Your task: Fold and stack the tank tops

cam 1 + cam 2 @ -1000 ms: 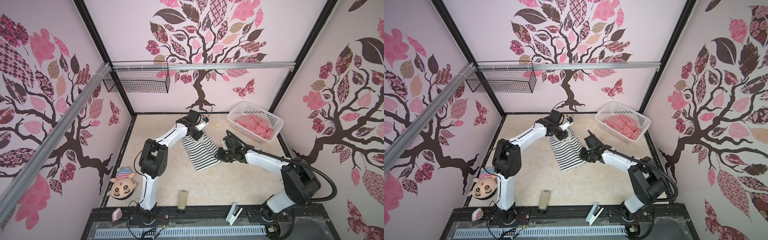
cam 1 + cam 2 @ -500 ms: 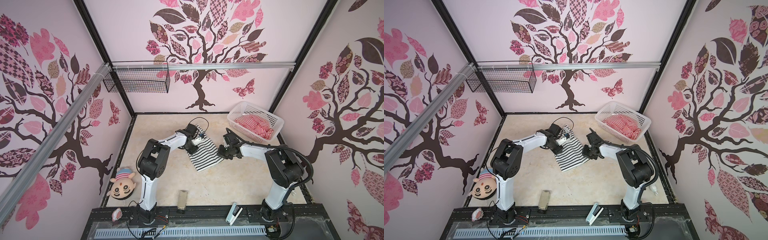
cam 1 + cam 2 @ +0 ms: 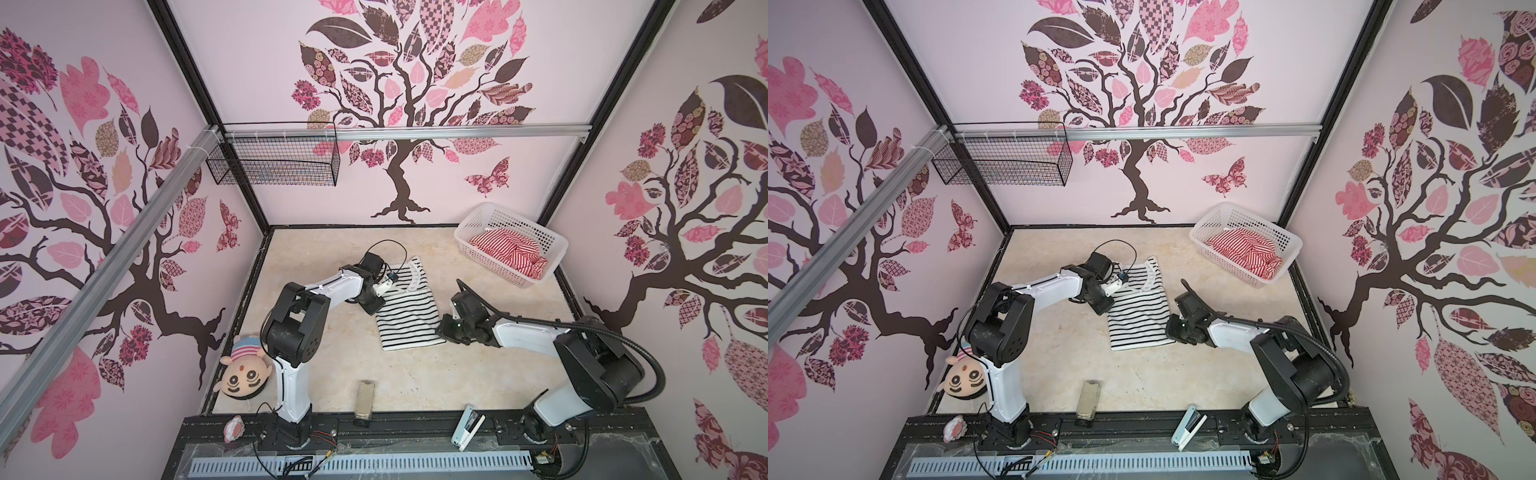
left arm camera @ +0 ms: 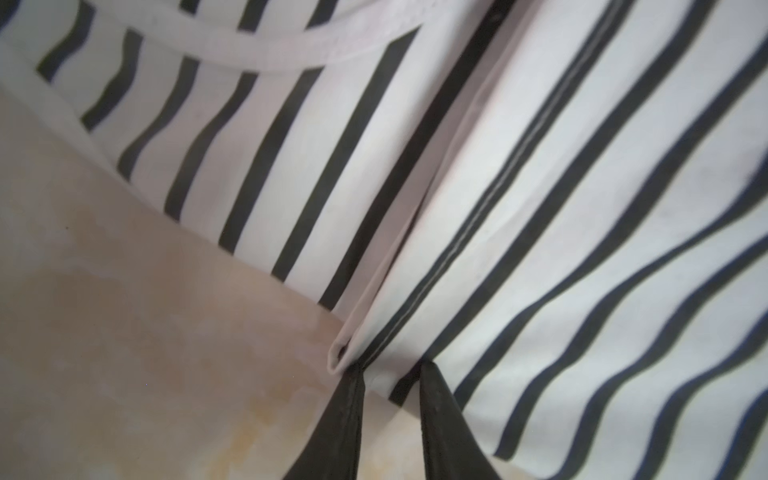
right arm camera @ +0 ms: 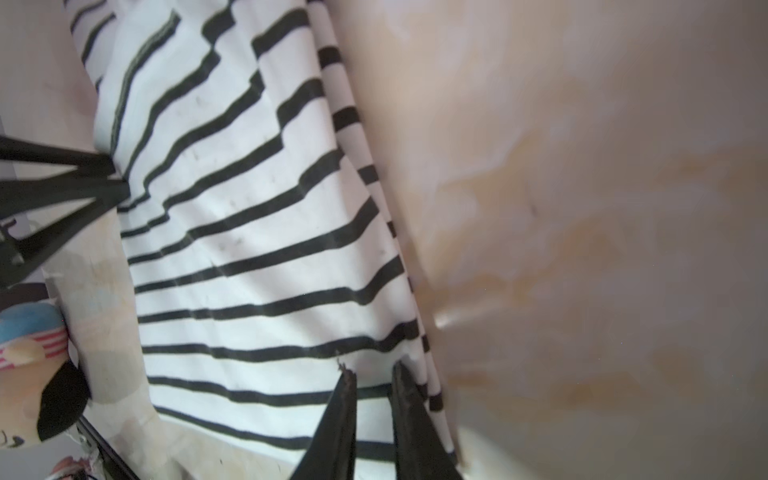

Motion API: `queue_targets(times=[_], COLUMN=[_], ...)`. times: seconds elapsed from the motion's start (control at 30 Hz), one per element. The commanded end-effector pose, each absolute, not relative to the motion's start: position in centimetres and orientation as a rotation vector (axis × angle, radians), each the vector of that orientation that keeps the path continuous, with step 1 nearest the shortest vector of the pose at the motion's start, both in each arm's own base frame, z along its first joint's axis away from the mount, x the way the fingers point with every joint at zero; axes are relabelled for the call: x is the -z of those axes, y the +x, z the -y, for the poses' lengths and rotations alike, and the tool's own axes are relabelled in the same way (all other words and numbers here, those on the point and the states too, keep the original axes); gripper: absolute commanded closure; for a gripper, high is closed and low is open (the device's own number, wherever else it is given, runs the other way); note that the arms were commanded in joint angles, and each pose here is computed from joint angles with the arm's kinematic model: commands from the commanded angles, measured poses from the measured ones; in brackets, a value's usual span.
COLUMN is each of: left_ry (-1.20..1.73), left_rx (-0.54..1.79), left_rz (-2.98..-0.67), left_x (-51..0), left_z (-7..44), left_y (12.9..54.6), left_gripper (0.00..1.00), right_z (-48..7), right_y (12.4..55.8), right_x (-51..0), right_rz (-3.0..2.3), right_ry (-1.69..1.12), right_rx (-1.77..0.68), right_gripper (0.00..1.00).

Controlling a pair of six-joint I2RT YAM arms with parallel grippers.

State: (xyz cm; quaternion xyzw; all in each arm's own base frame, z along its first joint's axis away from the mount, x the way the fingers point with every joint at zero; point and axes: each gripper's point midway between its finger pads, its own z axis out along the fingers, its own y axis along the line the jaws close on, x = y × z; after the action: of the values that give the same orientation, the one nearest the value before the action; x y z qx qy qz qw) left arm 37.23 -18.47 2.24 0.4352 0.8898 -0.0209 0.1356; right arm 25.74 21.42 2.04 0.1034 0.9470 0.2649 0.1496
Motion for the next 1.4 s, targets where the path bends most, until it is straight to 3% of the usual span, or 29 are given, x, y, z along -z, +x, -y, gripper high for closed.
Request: queue_targets(times=[0.0,0.13,0.3,0.43,0.67,0.8,0.97,1.37], left_ry=[1.317,1.347,1.314,1.383,1.531,1.594,1.649,1.659], left_rx=[0.127,0.204,0.302,0.28,0.213,0.209,0.19,0.269], left_rz=[-2.599,-2.565,-2.488,-2.398,-2.225,-2.18,-2.151,-2.16], left_x=[-2.6,-3.8,-7.3,-8.7,-8.4,-7.5,-6.7,-6.5], left_z=[18.1,19.1,20.2,20.8,22.8,23.8,24.7,25.1], left_y=[35.1,33.6,32.0,29.6,24.7,22.6,21.3,19.9], left_gripper=[0.73,0.72,0.71,0.69,0.64,0.59,0.6,0.59], right_z=[-17.2,-17.3,-17.0,-15.8,-13.7,-13.8,-15.0,-15.4], right_y=[19.1,17.1,17.4,16.5,13.9,13.4,13.8,14.9], right_x=[2.0,0.2,-4.7,-5.5,-2.4,-1.3,-0.3,-0.9], right_rz=[-2.914,-2.87,-2.729,-2.739,-2.828,-2.843,-2.845,-2.837], right_ry=[0.473,0.506,0.476,0.507,0.569,0.589,0.619,0.6], right_rx=[-0.558,-0.694,-0.793,-0.756,-0.644,-0.672,-0.74,-0.709], right_gripper=[0.79,0.74,0.49,0.44,0.47,0.48,0.52,0.76])
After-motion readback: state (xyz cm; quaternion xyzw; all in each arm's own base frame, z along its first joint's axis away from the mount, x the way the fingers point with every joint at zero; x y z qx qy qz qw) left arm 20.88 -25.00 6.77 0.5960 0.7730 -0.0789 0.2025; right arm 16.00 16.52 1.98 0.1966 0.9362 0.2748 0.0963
